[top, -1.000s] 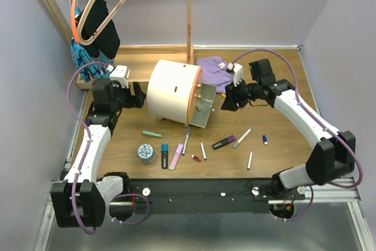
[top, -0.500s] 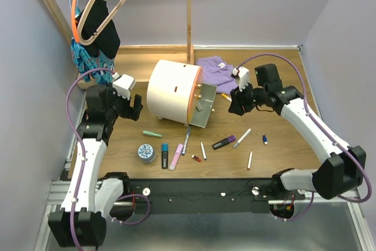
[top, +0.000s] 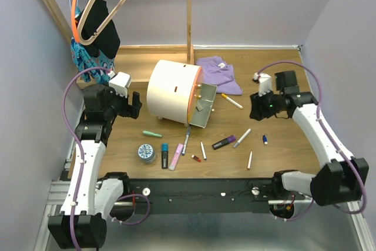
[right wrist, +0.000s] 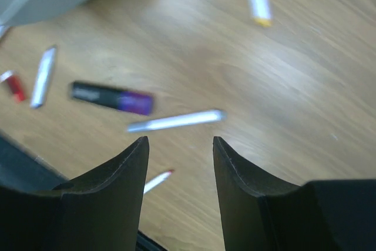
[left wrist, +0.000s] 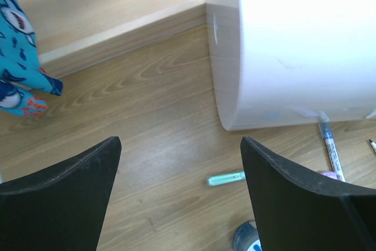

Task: Sort the stationery into containers
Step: Pick up the pen from the center of the board.

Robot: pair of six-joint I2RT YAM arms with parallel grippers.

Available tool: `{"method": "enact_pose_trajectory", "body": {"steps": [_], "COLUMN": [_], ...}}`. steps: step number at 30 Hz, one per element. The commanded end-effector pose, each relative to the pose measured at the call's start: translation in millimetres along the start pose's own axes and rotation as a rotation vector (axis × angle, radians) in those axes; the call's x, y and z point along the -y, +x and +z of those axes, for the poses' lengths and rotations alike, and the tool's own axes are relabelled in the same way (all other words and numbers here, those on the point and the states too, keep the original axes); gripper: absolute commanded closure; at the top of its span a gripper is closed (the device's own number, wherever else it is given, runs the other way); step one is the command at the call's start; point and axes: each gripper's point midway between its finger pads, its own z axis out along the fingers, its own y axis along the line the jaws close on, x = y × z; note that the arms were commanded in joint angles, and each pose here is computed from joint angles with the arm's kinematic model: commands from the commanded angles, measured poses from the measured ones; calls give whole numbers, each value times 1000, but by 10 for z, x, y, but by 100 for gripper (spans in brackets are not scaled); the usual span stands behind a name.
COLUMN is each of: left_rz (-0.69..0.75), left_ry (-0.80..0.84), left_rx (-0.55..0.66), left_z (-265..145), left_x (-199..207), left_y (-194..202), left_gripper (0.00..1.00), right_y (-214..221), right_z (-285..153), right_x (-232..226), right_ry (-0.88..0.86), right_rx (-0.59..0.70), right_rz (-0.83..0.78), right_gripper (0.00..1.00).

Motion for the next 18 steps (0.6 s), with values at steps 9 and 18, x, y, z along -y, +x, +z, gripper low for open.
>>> {"method": "enact_pose_trajectory", "body": {"steps": [9, 18], "left_rz": [57, 93], "left_ry": [-10, -35], "left_rx": [-85, -118], "left_z": [-61, -109], "left_x": [-82, -152], "left_y": [-40, -87], "left_gripper": [7, 7], "right_y": [-148, -373], "right_z": [185, 284], "right_x": [1195, 1240], "right_ry": [173, 105], "right_rx": [84, 143], "right_rz": [352, 340], "right_gripper": [44, 44]}}
